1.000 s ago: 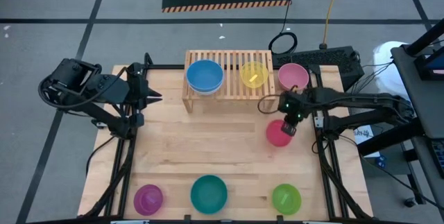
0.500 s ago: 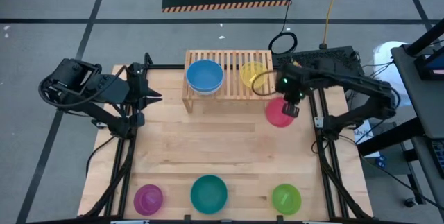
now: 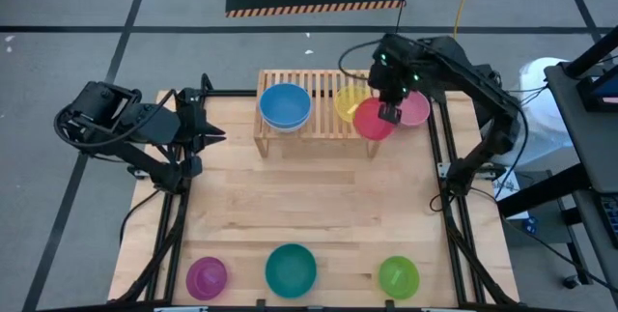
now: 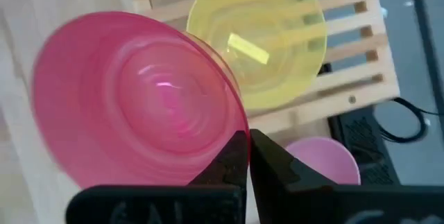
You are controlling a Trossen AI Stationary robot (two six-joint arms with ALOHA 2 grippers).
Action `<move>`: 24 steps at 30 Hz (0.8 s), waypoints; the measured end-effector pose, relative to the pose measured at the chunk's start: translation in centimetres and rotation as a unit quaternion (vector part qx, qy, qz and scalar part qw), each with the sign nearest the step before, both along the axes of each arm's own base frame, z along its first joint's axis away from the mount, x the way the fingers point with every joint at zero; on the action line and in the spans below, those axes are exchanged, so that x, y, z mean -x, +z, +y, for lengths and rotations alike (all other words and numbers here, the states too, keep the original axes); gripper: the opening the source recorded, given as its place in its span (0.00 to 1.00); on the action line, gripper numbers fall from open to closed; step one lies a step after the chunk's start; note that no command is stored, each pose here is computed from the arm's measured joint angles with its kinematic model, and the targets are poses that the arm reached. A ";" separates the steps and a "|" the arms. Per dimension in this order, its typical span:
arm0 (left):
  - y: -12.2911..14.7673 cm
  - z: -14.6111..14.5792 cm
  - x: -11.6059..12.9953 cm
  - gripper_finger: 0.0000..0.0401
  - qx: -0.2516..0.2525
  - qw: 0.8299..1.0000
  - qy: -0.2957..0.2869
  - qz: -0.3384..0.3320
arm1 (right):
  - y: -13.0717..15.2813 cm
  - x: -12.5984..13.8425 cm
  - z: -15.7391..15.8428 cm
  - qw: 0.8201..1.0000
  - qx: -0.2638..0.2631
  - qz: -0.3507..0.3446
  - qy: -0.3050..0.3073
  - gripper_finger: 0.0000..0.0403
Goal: Place and stack bowls onto a shelf
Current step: Stack the red bowl on top of the yellow bowl on the shelf
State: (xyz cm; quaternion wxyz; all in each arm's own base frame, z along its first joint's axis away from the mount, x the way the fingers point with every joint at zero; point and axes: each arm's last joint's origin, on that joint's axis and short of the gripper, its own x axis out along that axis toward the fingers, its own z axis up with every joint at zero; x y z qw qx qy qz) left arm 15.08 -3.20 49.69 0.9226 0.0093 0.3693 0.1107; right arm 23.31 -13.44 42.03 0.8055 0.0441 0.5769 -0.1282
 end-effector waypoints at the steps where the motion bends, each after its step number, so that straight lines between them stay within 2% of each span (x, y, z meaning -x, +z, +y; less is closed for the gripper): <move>1: 0.0 0.0 0.0 0.14 0.001 1.000 0.002 0.000 | 0.0 -0.2 -0.5 1.000 -0.001 -0.002 0.003 0.00; 15: 0.0 0.0 0.0 0.14 0.014 1.000 0.012 -0.004 | 0.6 -1.7 -5.5 0.999 0.037 -0.022 0.015 0.00; 20: 0.0 0.0 0.0 0.14 0.016 1.000 0.015 -0.004 | 0.1 -2.0 -6.8 0.998 0.002 -0.053 0.021 0.00; 24: 0.0 0.0 0.0 0.14 0.016 1.000 0.015 -0.004 | -0.9 -2.4 -7.7 0.999 -0.016 -0.040 0.019 0.00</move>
